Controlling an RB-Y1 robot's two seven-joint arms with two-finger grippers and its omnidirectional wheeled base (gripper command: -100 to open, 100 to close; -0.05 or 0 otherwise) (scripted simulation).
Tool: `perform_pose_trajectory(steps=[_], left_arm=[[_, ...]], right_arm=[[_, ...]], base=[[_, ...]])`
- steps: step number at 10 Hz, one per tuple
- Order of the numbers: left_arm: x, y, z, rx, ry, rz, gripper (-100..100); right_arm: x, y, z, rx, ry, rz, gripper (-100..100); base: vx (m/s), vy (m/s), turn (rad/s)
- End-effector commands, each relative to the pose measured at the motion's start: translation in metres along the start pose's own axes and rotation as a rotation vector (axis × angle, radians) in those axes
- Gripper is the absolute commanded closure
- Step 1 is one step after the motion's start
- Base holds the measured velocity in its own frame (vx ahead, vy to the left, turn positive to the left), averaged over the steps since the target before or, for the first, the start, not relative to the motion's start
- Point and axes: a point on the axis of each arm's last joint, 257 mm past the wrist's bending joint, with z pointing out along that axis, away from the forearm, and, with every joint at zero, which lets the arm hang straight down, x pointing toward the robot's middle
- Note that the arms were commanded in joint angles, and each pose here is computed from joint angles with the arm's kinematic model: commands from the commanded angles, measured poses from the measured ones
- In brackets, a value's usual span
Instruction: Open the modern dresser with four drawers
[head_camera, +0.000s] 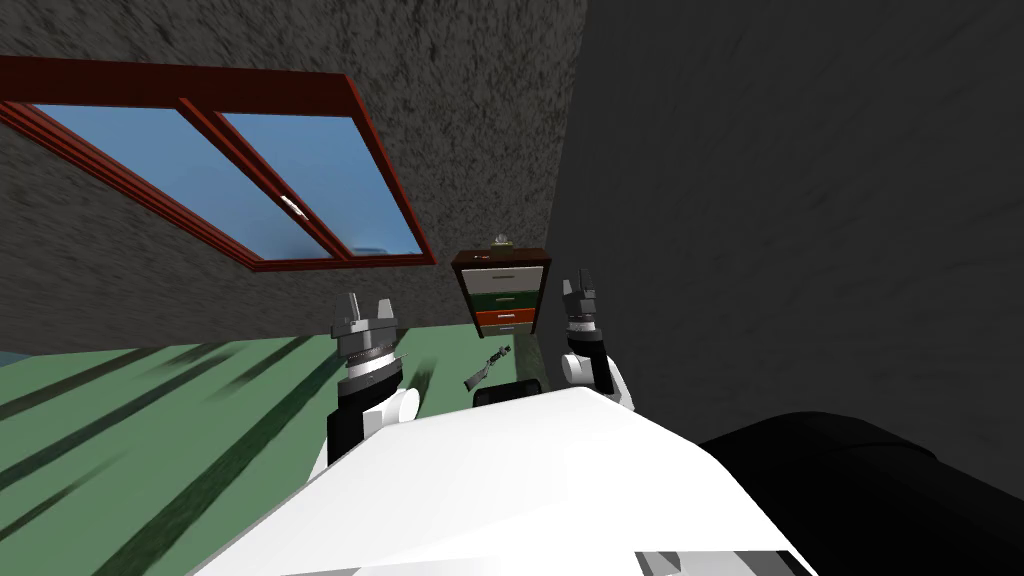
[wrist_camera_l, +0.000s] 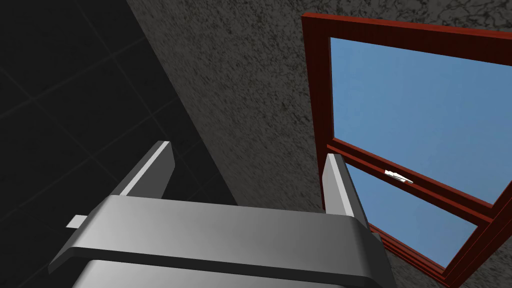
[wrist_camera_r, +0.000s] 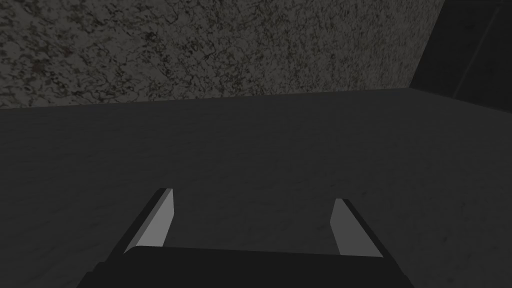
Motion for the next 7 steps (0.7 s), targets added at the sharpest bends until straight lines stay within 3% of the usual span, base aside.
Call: perform_pose_trajectory(steps=[1, 7], left_arm=[[0.0, 0.0, 0.0, 0.0, 0.0, 0.0, 0], [0.0, -0.0001, 0.0, 0.0, 0.0, 0.0, 0]], right_arm=[[0.0, 0.0, 0.0, 0.0, 0.0, 0.0, 0], [0.0, 0.0002, 0.0001, 0.0, 0.0, 0.0, 0]], base=[[0.0, 0.0, 0.0], [0.0, 0.0, 0.0]])
